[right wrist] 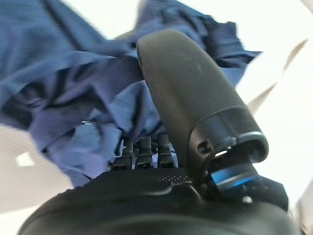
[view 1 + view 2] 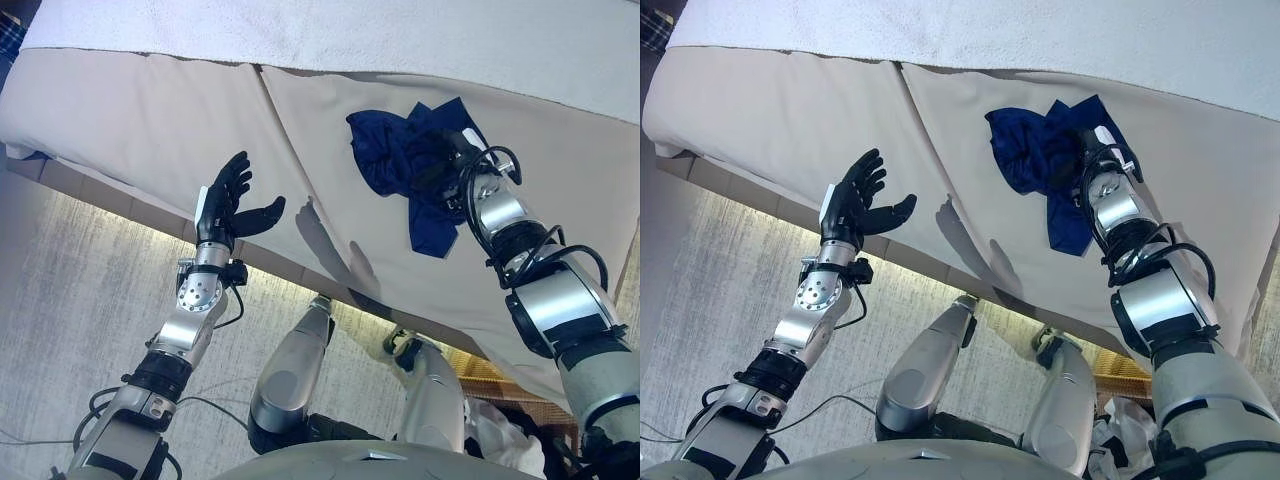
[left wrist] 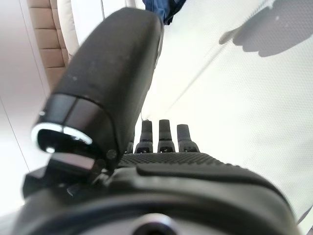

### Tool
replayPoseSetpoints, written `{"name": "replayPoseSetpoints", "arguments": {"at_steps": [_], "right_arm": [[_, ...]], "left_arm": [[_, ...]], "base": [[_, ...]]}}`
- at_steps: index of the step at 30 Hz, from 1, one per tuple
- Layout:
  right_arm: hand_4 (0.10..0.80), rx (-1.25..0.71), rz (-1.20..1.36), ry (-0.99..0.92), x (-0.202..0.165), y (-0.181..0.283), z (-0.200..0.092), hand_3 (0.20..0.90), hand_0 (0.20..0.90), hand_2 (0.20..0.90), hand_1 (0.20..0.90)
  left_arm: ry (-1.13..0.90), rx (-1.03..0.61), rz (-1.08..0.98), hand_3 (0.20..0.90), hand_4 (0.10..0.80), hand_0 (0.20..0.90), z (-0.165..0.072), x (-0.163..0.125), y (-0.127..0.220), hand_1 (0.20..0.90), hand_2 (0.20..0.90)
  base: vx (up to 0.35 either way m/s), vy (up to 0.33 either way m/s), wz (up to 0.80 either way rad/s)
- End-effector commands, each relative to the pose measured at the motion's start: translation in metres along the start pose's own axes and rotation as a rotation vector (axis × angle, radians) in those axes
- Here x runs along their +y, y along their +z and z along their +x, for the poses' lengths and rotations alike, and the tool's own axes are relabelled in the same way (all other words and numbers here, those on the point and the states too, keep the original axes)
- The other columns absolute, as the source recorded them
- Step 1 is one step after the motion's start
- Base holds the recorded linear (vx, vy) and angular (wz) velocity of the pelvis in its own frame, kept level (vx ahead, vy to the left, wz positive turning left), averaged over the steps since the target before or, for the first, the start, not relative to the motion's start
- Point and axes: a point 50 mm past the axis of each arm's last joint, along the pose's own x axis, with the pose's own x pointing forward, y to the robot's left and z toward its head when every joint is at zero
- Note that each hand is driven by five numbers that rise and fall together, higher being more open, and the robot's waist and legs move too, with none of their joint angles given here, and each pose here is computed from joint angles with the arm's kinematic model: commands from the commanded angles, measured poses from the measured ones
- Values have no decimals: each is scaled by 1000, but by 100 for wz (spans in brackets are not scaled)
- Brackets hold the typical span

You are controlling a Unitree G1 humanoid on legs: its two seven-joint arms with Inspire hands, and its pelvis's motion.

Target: Pick up the clothes from the bed and place them into the basket

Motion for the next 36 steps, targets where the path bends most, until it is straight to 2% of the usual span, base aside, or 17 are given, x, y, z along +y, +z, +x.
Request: {"name": "replayPoseSetpoints", "arguments": {"at_steps": [1, 5, 8, 9, 10, 11, 12, 13, 14, 25, 33, 36], "right_arm": [[800, -11, -251, -172, -58, 29, 0, 900, 900, 900, 900], [800, 66, -455, -218, -71, 25, -1, 900, 900, 900, 900], [800, 90, -457, -215, -77, 25, -1, 900, 900, 900, 900], [762, 91, -454, -214, -77, 25, -1, 862, 867, 867, 867], [624, 96, -443, -212, -78, 23, -1, 724, 749, 749, 749], [580, 97, -435, -213, -78, 22, -1, 680, 712, 712, 712], [325, 96, -431, -215, -79, 22, -1, 425, 493, 493, 493], [160, 87, -424, -226, -79, 22, -1, 260, 352, 352, 352], [100, 83, -413, -233, -81, 23, -1, 200, 300, 300, 300], [100, -72, -313, -349, -89, 36, -5, 200, 300, 300, 300], [100, -245, 19, -347, -95, 46, -17, 200, 300, 300, 300], [100, -299, 64, -363, -103, 42, -24, 200, 300, 300, 300]], "left_arm": [[-34, -269, -75, 900, 800, 900, 3, -7, 52, 900, 900], [-45, -269, -79, 900, 800, 900, 0, -14, 52, 900, 900], [-57, -269, -85, 900, 800, 900, -1, -18, 53, 900, 900], [-58, -269, -85, 900, 800, 900, -1, -18, 53, 900, 900], [-63, -267, -87, 900, 800, 900, -2, -18, 53, 900, 900], [-66, -266, -87, 900, 800, 900, -3, -19, 53, 900, 900], [-67, -266, -87, 900, 800, 900, -3, -19, 53, 900, 900], [-67, -266, -88, 900, 800, 900, -3, -20, 53, 900, 900], [-68, -267, -88, 900, 800, 900, -4, -20, 53, 900, 900], [-41, -267, -80, 900, 800, 900, -3, -15, 53, 900, 900], [8, -186, -37, 900, 800, 900, -1, -5, 42, 900, 900], [30, -163, -31, 900, 800, 900, 0, -4, 40, 900, 900]], "base": [[14, 37, 0], [0, 0, 0], [0, 0, 0], [0, 0, 0], [0, 0, 0], [0, 0, 0], [0, 0, 0], [-30, 4, 0], [-43, 8, -1], [-30, 5, -4], [18, 46, -16], [112, 54, -35]]}}
